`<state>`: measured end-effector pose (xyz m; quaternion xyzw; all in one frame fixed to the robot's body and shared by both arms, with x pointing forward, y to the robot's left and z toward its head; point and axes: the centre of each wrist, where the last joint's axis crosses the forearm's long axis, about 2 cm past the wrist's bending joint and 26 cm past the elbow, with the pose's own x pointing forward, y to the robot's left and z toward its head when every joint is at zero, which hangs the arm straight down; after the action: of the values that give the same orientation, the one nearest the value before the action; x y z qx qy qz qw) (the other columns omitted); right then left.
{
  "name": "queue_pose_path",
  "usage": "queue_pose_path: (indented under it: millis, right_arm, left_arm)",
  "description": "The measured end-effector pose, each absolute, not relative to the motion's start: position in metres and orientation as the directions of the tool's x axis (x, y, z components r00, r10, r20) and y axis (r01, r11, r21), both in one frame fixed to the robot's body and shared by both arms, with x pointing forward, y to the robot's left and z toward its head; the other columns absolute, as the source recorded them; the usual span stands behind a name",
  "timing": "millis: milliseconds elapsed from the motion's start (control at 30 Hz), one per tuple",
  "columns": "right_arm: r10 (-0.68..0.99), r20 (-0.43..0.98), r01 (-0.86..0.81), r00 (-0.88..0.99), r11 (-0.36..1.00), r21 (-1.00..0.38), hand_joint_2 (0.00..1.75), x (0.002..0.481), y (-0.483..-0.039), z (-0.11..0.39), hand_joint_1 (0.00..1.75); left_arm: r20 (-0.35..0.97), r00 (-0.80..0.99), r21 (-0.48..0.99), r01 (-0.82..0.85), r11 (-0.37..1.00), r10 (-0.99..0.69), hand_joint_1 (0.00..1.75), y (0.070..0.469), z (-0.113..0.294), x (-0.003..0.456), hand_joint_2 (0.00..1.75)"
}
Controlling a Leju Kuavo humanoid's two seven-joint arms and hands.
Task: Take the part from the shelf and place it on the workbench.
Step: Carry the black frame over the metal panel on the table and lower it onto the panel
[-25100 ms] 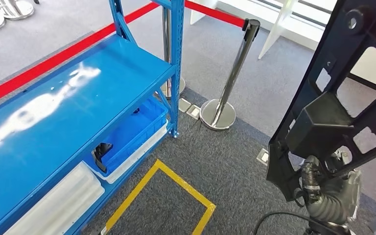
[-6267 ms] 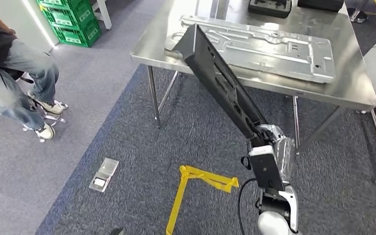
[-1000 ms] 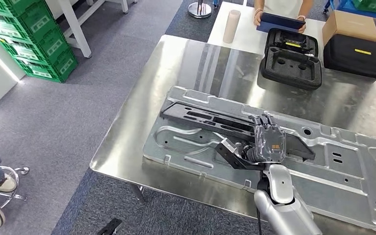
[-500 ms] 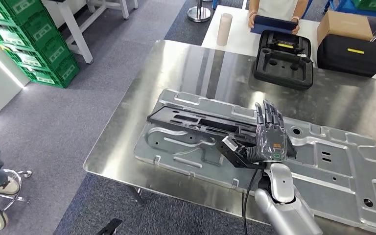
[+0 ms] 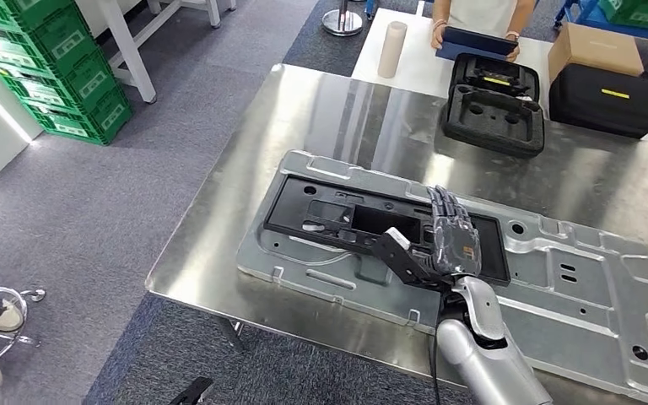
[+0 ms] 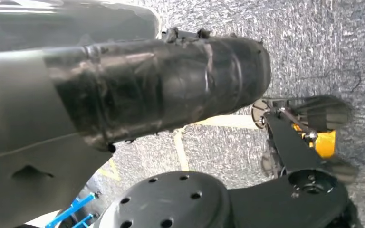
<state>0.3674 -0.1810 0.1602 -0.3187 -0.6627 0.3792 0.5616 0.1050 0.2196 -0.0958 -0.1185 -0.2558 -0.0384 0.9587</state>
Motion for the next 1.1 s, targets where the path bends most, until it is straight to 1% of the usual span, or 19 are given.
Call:
queue_pose_path:
  millis: [100,233,433,567,667,767,867,1100]
  right_arm:
    - [0.834,0.527,-0.015,-0.163,0.532,-0.847,1.75,0.367,-0.18,0.163,0.0]
    - [0.804,0.57,-0.023,-0.166,0.575,-0.818,0.0,0.366,-0.179,0.167,0.0]
    - [0.684,0.7,-0.066,-0.208,0.704,-0.707,0.0,0.364,-0.176,0.173,0.0]
    - [0.52,0.817,-0.124,-0.249,0.82,-0.559,1.75,0.357,-0.168,0.176,0.0]
    - [0.4,0.872,-0.155,-0.281,0.878,-0.453,1.75,0.349,-0.161,0.18,0.0]
    - [0.321,0.889,-0.167,-0.327,0.906,-0.389,1.75,0.343,-0.153,0.194,0.0]
    - [0.275,0.89,-0.176,-0.365,0.918,-0.356,1.75,0.337,-0.147,0.206,0.0]
    - [0.22,0.877,-0.194,-0.427,0.925,-0.327,1.75,0.327,-0.141,0.223,0.0]
  left_arm:
    - [0.499,0.867,-0.215,0.132,0.968,-0.007,0.0,0.216,-0.095,0.104,0.0]
    - [0.497,0.867,-0.218,0.126,0.968,-0.001,0.0,0.215,-0.096,0.103,0.0]
    - [0.494,0.869,-0.229,0.113,0.967,0.015,0.0,0.215,-0.096,0.1,0.0]
    - [0.492,0.87,-0.227,0.103,0.968,0.023,0.0,0.219,-0.098,0.096,0.0]
    - [0.493,0.869,-0.217,0.089,0.972,0.03,0.0,0.227,-0.099,0.093,0.0]
    - [0.497,0.867,-0.21,0.081,0.974,0.035,0.0,0.23,-0.1,0.092,0.0]
    - [0.499,0.865,-0.211,0.075,0.975,0.042,0.0,0.231,-0.1,0.092,0.0]
    - [0.496,0.867,-0.22,0.067,0.973,0.052,0.0,0.224,-0.1,0.088,0.0]
